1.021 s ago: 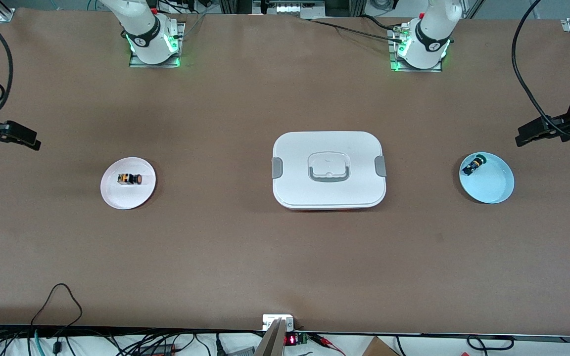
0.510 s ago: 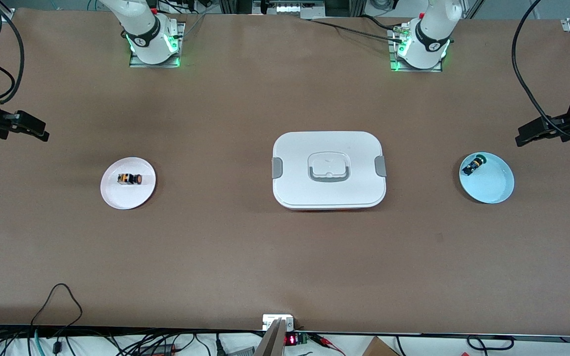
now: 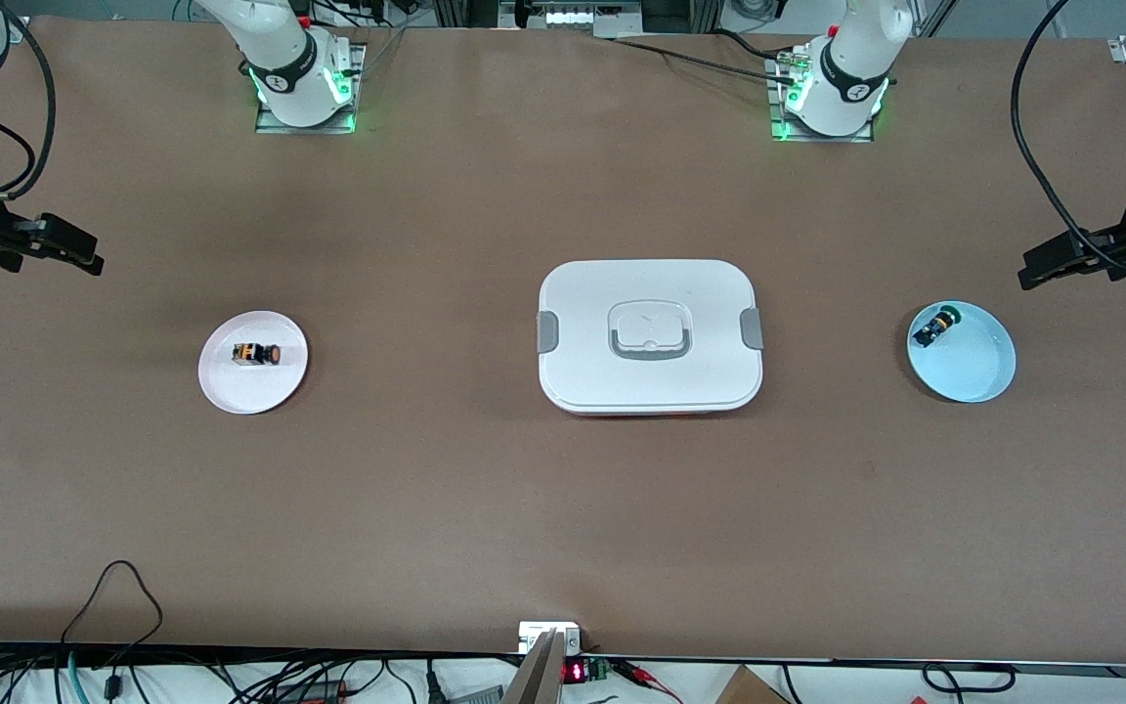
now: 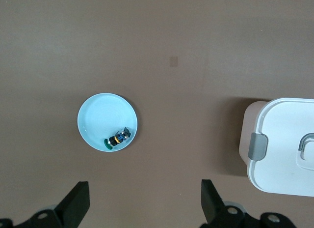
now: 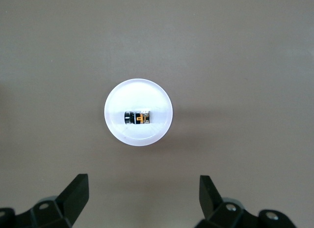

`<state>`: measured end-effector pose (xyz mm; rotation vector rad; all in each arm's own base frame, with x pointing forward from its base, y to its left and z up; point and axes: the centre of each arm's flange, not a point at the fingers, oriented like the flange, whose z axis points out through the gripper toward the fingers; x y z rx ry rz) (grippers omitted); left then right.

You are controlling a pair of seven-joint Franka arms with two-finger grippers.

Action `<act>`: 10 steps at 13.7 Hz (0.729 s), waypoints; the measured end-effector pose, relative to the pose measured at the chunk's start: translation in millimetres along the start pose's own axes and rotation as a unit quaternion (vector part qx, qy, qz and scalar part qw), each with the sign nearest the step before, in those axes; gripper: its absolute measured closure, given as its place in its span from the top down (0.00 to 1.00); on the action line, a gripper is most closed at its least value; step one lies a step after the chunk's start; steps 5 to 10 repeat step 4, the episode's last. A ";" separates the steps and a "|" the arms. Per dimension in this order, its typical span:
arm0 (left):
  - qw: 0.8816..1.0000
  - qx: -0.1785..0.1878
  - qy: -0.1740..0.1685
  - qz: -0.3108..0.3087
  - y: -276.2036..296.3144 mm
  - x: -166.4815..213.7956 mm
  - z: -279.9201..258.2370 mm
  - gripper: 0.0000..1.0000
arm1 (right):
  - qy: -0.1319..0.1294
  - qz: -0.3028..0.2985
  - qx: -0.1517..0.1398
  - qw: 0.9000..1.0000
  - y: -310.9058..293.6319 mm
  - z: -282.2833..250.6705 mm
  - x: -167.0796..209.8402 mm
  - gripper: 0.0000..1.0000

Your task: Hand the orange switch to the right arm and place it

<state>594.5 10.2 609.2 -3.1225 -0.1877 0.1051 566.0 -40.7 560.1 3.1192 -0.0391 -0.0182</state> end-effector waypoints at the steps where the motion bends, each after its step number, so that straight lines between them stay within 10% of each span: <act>1: 1.000 0.000 0.000 0.000 0.0 0.0 0.0 1.00 | 0.002 0.000 0.000 1.000 -0.2 -1.3 0.9 1.00; 10: 1.000 0.000 0.000 0.000 0.0 0.0 0.0 1.00 | 0.005 0.000 0.000 1.000 0.0 -4.7 2.0 1.00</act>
